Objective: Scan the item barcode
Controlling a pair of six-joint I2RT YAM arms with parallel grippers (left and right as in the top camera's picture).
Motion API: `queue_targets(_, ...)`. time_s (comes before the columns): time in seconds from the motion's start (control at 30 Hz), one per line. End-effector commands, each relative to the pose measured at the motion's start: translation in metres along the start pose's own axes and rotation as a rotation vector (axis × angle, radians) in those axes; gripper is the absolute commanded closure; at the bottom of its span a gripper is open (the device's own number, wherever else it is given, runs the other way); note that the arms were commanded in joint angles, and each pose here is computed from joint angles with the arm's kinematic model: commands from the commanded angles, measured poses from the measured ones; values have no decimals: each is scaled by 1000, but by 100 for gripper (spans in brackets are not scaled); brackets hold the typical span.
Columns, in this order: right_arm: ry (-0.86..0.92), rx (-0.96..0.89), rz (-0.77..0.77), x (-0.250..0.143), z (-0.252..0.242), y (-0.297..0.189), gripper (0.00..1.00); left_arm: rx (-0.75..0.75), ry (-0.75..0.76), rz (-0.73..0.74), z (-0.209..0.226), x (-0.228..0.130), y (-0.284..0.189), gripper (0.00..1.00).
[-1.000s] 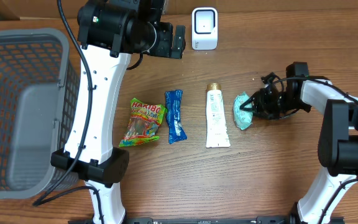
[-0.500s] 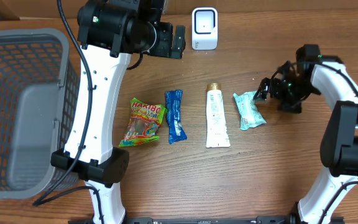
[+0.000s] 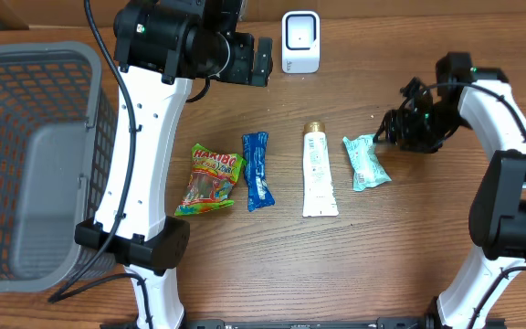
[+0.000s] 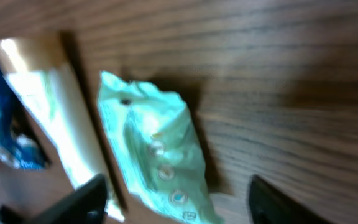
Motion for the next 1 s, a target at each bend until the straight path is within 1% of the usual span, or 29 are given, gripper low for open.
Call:
queue_targets(0.0, -50, 18, 4, -9, -2, 10, 33, 12, 19, 10, 1, 1, 6, 1)
queue_targets(0.2, -95, 19, 11, -20, -8, 36, 32, 12, 19, 10, 1, 1, 6, 0)
queue_targets(0.33, -107, 21, 7, -21, -7, 39, 31, 12, 19, 10, 1, 0, 6, 0)
queue_targets(0.47, -111, 85, -9, -17, 1, 35, 37, 13, 19, 10, 1, 0, 6, 0)
queue_targets(0.53, -114, 106, -22, -11, 7, 27, 32, 12, 19, 10, 1, 1, 6, 1)
queue_targets(0.73, -119, 122, -60, 6, 20, 2, 22, 12, 19, 10, 1, 0, 6, 0)
queue_targets(0.83, -101, 125, -69, 9, 23, 7, 21, 12, 19, 10, 1, 0, 6, 0)
queue_targets(0.97, -142, 121, -80, 9, 27, 26, 19, 12, 19, 10, 1, 0, 6, 0)
Point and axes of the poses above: each gripper's point midway between its finger pads, its own y axis out along the fingers, its own z axis along the line the jaws close on, x = y × z, the point moved 6 cm from there along -y, back along the fingers, and after that the axes turned 1 degree about -y, right-handed, at the moved point
